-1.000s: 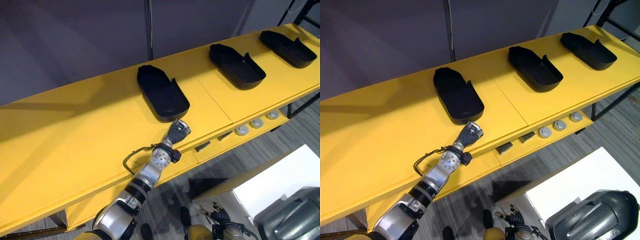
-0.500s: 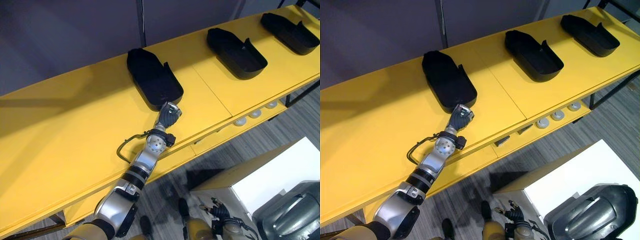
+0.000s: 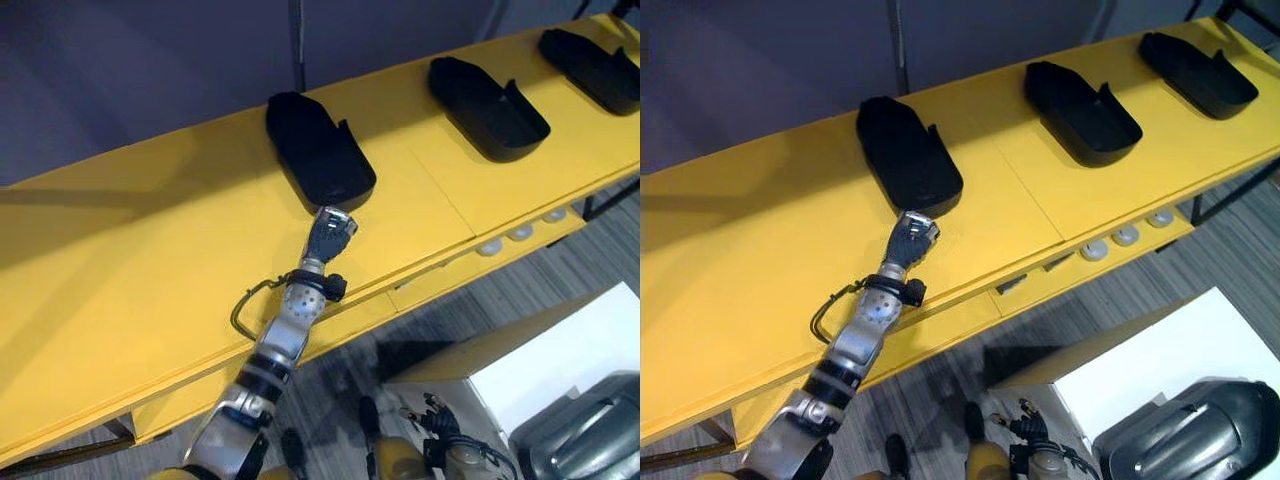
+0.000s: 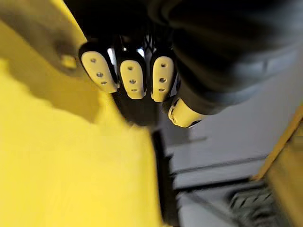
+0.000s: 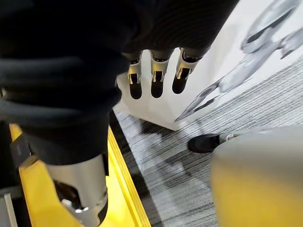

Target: Walk over and take plastic housings, then place them on the shelf

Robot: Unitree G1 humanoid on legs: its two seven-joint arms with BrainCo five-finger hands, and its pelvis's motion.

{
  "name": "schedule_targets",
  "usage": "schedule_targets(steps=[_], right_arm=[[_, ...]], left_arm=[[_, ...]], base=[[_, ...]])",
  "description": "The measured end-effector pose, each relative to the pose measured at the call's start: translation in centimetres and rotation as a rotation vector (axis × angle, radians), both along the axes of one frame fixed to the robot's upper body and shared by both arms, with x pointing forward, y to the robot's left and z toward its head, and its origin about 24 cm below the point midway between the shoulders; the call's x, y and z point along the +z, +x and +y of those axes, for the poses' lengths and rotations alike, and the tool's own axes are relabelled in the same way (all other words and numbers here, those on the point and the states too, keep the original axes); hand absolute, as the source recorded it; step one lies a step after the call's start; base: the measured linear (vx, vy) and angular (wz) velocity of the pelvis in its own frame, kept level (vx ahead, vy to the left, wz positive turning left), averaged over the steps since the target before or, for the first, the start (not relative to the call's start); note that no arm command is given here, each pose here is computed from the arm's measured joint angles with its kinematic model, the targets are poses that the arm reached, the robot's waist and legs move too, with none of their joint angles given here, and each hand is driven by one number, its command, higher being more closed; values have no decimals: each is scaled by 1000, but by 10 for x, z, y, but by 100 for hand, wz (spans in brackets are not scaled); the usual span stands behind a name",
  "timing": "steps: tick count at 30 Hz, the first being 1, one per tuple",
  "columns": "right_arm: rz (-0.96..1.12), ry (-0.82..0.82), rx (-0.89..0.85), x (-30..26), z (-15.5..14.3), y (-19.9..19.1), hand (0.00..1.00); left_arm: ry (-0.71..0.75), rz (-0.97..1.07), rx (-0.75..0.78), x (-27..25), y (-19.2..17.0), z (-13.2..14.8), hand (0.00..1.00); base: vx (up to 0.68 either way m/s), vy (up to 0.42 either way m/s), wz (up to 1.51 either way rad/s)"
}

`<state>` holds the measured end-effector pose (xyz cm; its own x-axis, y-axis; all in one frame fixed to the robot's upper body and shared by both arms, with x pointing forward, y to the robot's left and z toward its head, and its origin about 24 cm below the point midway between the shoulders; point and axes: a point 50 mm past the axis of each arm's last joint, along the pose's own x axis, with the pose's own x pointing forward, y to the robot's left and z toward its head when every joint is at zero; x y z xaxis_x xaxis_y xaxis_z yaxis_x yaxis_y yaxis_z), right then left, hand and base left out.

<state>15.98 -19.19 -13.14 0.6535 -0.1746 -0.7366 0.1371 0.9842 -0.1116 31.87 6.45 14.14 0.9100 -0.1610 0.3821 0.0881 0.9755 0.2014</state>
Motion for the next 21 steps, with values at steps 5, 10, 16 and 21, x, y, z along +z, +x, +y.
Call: schedule_targets(steps=[5, 10, 16, 21], right_arm=[[23, -12, -5, -3, -6, -9, 0], [70, -16, -9, -9, -11, -22, 0], [124, -2, -19, -16, -7, -41, 0], [105, 6, 40, -15, 7, -39, 0]], left_arm=[[-201, -217, 18, 41, -35, 37, 100], [-331, -415, 294, 55, -81, 117, 100], [-328, -269, 827, 0, -140, 202, 100], [-327, 33, 1145, -65, -199, 231, 100]], base=[[15, 14, 28], [36, 7, 46], [35, -18, 46], [24, -4, 17]])
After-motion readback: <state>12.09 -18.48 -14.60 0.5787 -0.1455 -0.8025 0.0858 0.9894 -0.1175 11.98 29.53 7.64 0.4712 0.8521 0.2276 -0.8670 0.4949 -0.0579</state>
